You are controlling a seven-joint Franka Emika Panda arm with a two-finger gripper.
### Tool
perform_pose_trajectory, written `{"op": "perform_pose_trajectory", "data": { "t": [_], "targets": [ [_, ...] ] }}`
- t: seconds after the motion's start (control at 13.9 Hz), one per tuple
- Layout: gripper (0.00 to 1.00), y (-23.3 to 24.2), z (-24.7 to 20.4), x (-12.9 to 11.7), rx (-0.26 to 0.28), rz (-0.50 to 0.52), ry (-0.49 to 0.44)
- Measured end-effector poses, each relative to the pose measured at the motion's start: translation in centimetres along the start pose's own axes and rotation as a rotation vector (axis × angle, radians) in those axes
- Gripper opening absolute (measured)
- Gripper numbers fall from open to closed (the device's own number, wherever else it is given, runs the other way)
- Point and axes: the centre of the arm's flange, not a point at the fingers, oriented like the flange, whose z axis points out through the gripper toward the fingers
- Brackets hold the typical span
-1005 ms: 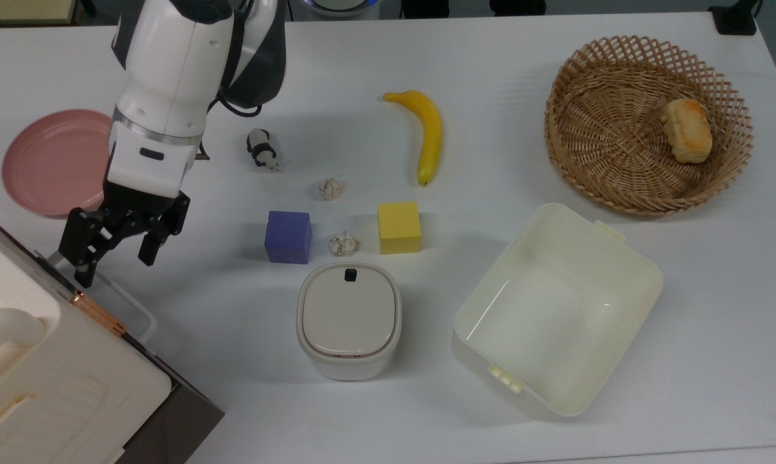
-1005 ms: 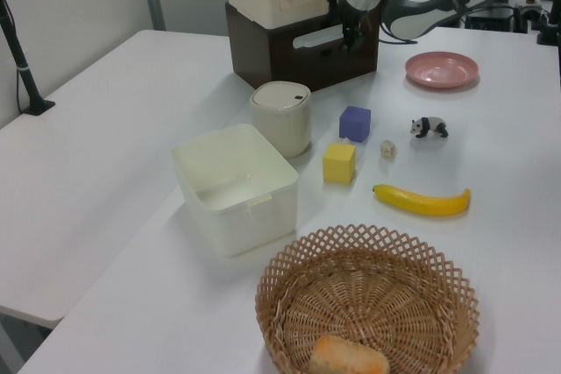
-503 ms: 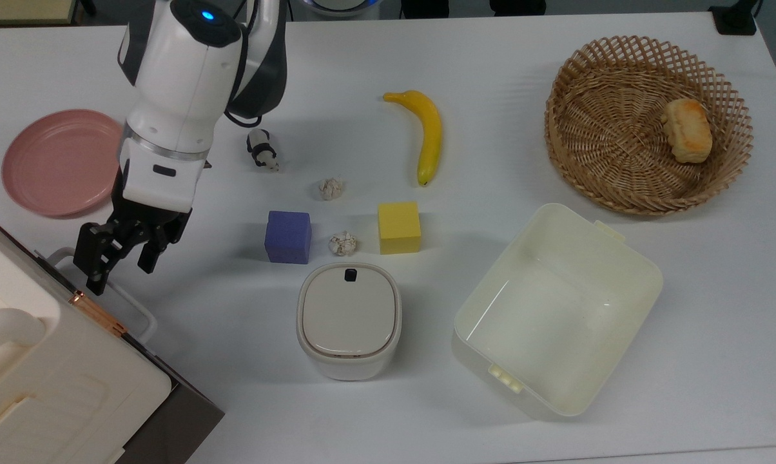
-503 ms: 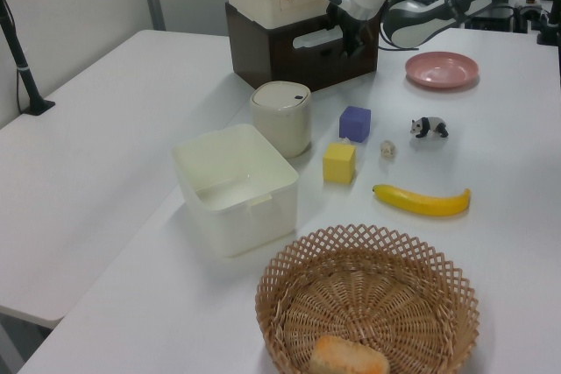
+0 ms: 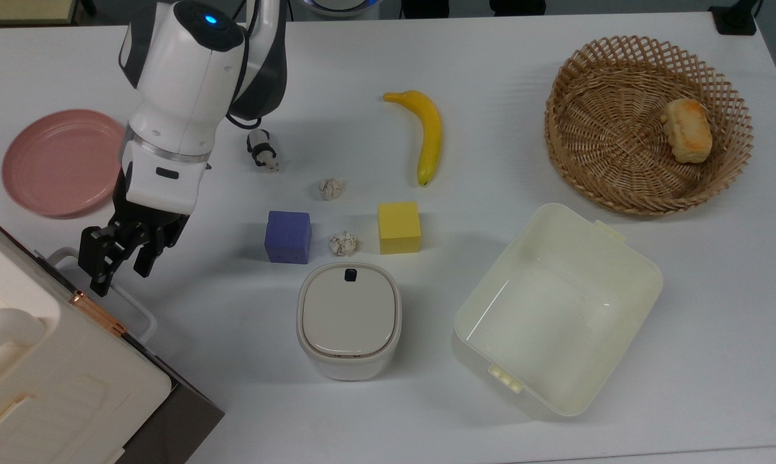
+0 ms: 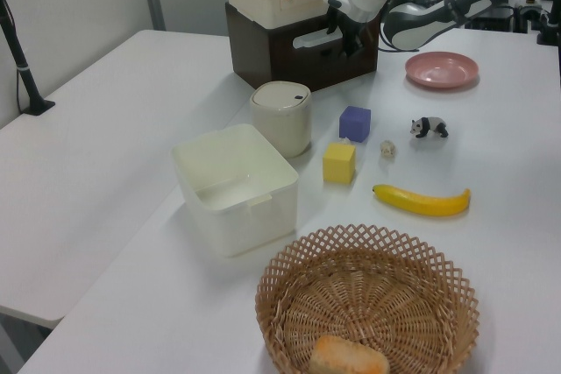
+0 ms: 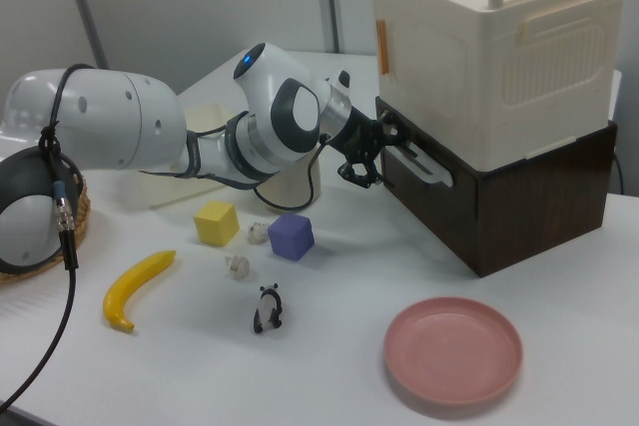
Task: Open the drawer
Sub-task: 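Lower the gripper onto the white drawer handle and close on it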
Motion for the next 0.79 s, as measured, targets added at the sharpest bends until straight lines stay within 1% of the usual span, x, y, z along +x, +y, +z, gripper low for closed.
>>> {"op": "perform_pose_trajectory", "data": {
  "t": [0.07, 0.22, 0.29, 0.36, 0.43, 0.57, 0.72, 0.79],
  "targets": [
    [0.68, 0.02, -0.02, 0.03, -0.001, 0.000, 0.000],
    [0.62, 0.05, -0.07, 0.07, -0.002, 0.000, 0.001],
    [0.57, 0.05, -0.07, 0.07, -0.002, 0.000, 0.001],
    [0.57, 0.05, -0.07, 0.07, -0.002, -0.001, 0.001],
    [0.50, 0.03, -0.02, 0.08, -0.002, -0.002, 0.001],
    [0.47, 0.09, -0.02, 0.11, -0.006, -0.004, 0.002],
    [0.39, 0.15, 0.00, 0.27, -0.017, -0.007, 0.014],
    [0.38, 0.18, -0.01, 0.29, -0.019, -0.007, 0.016]
  ]
}}
